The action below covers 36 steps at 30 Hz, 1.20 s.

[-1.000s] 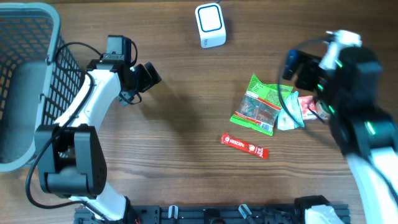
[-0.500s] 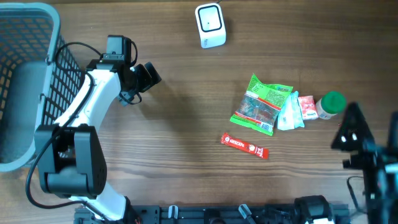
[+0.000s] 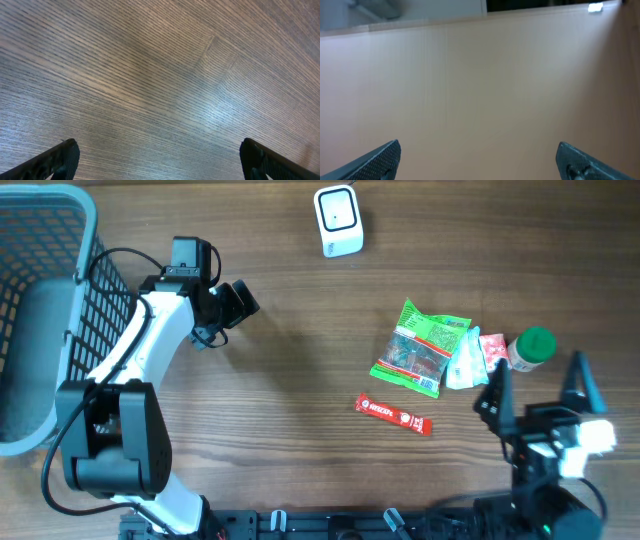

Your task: Scan the item barcode

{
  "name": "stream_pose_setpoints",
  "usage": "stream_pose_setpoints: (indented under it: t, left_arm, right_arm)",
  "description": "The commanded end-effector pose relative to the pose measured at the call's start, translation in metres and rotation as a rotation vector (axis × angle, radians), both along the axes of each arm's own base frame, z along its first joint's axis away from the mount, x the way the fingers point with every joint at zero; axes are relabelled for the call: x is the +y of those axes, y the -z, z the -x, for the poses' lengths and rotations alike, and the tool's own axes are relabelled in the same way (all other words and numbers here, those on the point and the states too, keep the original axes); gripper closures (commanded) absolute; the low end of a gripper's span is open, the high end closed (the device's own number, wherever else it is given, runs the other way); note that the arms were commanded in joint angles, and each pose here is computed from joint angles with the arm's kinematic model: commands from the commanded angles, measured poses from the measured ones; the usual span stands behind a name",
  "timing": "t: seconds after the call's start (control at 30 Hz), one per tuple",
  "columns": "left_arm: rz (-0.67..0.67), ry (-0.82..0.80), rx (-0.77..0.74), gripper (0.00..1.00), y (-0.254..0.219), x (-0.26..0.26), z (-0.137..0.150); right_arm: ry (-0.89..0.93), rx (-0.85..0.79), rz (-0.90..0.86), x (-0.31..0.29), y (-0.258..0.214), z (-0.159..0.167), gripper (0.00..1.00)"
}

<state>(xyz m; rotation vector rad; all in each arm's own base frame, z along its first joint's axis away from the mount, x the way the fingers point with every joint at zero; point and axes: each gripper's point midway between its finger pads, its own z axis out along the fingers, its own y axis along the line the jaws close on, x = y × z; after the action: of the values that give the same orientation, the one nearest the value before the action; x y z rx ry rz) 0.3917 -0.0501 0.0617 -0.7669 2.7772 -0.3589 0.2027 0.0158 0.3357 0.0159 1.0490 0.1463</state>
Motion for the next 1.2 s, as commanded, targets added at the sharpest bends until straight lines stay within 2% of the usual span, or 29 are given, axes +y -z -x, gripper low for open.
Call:
stream_pose_setpoints:
  t: [0.0, 0.17, 0.4, 0.53, 1.17]
  left_arm:
    - [-0.008, -0.011, -0.042, 0.0, -0.014, 0.005, -0.007]
    - [-0.008, -0.011, -0.042, 0.0, -0.014, 0.005, -0.007]
    - [-0.008, -0.011, -0.042, 0.0, -0.014, 0.005, -0.007]
    - [-0.008, -0.011, -0.042, 0.0, -0.014, 0.005, -0.007]
    - [-0.008, -0.011, -0.042, 0.0, -0.014, 0.005, -0.007]
  right_arm:
    - [-0.027, 0.055, 0.036, 0.008, 0.036, -0.013, 0.0]
    - [-0.033, 0.173, 0.038, 0.009, 0.077, -0.028, 0.0]
    - [-0.045, 0.516, 0.062, 0.012, 0.16, -0.043, 0.0]
    - [-0.089, 0.514, 0.073, 0.02, 0.16, -0.041, 0.0]
    - [-0.089, 0.515, 0.073, 0.02, 0.16, -0.042, 0.0]
